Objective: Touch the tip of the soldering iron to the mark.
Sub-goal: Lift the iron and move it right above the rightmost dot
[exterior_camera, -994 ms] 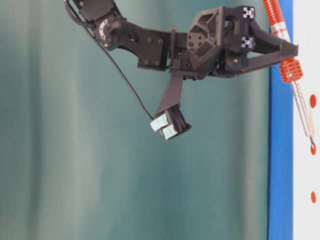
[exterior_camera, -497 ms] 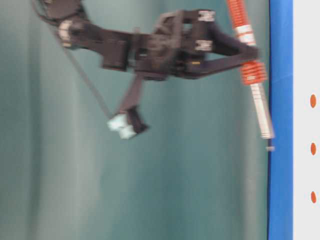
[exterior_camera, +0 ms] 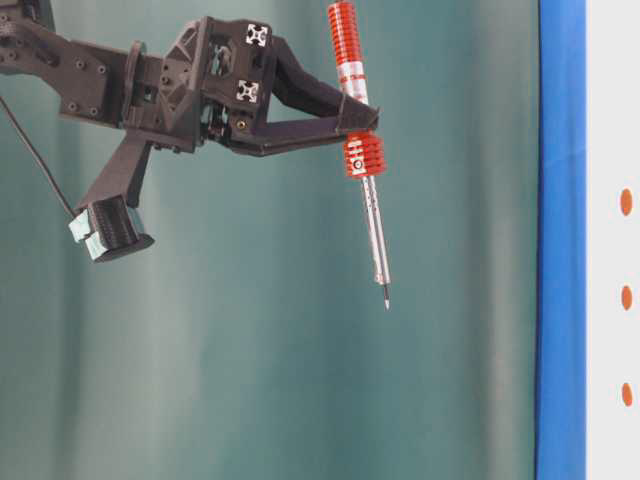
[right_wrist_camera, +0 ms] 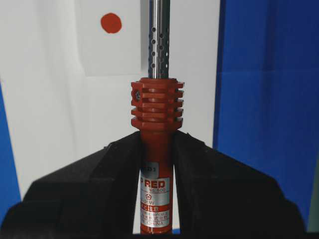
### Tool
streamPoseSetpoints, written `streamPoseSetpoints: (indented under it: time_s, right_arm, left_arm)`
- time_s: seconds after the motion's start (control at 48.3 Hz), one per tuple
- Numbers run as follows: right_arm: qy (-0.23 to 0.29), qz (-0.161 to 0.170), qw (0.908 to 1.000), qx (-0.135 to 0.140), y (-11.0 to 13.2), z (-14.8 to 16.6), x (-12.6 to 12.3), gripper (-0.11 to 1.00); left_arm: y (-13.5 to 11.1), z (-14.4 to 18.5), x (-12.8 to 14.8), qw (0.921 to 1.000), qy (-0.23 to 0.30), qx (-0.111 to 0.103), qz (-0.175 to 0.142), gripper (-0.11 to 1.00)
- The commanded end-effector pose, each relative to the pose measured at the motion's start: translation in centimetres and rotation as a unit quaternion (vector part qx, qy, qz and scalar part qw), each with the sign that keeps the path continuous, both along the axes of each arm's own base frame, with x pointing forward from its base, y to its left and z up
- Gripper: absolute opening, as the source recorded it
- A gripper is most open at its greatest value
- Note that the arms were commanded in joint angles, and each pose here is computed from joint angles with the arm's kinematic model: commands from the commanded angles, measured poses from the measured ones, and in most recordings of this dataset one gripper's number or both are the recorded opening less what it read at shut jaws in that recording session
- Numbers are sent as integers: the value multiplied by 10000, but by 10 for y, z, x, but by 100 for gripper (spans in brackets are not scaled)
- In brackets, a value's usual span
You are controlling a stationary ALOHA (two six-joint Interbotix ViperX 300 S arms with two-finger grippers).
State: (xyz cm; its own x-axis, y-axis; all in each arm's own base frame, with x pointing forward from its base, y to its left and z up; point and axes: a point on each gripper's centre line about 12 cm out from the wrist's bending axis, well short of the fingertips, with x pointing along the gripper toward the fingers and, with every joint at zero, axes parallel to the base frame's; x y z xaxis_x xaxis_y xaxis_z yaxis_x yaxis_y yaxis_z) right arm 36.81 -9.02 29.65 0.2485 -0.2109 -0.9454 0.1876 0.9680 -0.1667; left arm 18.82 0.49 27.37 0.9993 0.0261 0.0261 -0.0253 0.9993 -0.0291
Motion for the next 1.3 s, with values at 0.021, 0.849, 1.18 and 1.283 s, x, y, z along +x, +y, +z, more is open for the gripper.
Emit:
streamPoseSetpoints:
  time_s: [0.021,0.849,1.18,1.283]
  right_arm:
    - [-257,28,9996,-75,1,18,-2,6]
    - [65,23,10000,17,13,-4,-57,6]
    - [35,43,10000,21,14,-9,-59,6]
    - [101,43,9999,42,14,-14,-58,6]
  left_arm:
    - [0,3,1,10000,-46,9,-9,0]
    - [0,3,1,10000,-38,8,-9,0]
    - [0,3,1,10000,-30,8,-9,0]
    - [0,3,1,10000,-30,8,-9,0]
